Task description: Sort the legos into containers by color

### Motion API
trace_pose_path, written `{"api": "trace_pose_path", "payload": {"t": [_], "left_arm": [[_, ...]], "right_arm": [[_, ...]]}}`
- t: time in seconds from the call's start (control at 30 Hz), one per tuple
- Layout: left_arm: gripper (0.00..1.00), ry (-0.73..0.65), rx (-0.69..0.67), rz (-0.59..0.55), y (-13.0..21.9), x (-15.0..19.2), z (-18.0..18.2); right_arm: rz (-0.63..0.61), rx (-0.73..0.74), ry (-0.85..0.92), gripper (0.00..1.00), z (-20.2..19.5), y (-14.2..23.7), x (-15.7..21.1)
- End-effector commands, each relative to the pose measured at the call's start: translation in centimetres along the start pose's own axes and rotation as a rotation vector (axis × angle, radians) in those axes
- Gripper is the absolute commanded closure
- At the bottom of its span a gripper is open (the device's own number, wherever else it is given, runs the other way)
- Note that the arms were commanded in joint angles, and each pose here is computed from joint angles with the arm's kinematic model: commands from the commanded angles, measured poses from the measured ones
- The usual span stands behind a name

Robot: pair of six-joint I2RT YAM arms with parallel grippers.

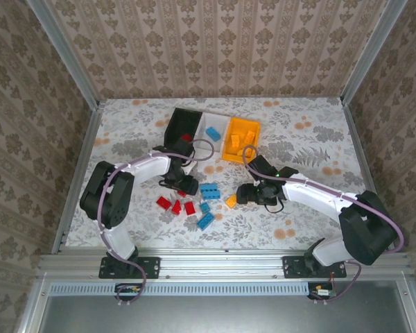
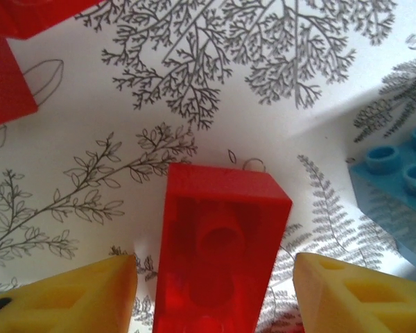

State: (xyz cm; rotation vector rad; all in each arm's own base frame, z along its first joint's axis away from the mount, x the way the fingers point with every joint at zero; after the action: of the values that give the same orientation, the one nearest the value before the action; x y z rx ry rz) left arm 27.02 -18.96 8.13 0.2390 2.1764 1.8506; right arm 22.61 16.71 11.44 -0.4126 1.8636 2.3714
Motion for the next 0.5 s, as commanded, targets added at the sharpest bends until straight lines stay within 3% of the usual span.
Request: {"api": "trace_pose_path", "payload": {"t": [0.0,0.17,0.3,0.47], "left_arm": [[0.47,-0.025,-0.012,-0.021,0.1,-1.0,-0.2],[0.69,-0.002,-0.009,-0.025,0.2,-1.0,0.0],[0.70,0.068,0.031,-0.064,2.4,-1.3,0.7],[0.69,0.239,0.129,-0.233,9.0,-2.9,4.0]], "right_arm": [[-0.017,-0.039,0.003,0.19,1.5,0.4,-0.5],[-0.023,-0.049,0.035,0.19,3.0,0.3,-1.5],[-0.020,-0.052,0.047,0.19,3.7,0.2,-1.9],[-0.035,-0.075,0.054,0.19,4.6,0.5,-2.9]]}}
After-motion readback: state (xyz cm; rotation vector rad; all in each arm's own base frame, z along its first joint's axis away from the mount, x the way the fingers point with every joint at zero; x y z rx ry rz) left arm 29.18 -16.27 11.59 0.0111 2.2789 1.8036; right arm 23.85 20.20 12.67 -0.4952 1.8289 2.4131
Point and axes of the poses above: each hand's point on the last joint's axis, 136 mm out from that joint toward the fingers, its own y axis back along the fingers, its own z axis along the line the jaws close on, x = y × z, the point moved 6 cm from there along y, back along the fingers, and after that the axes turned 8 degrees about y, right-handed, at the moved point
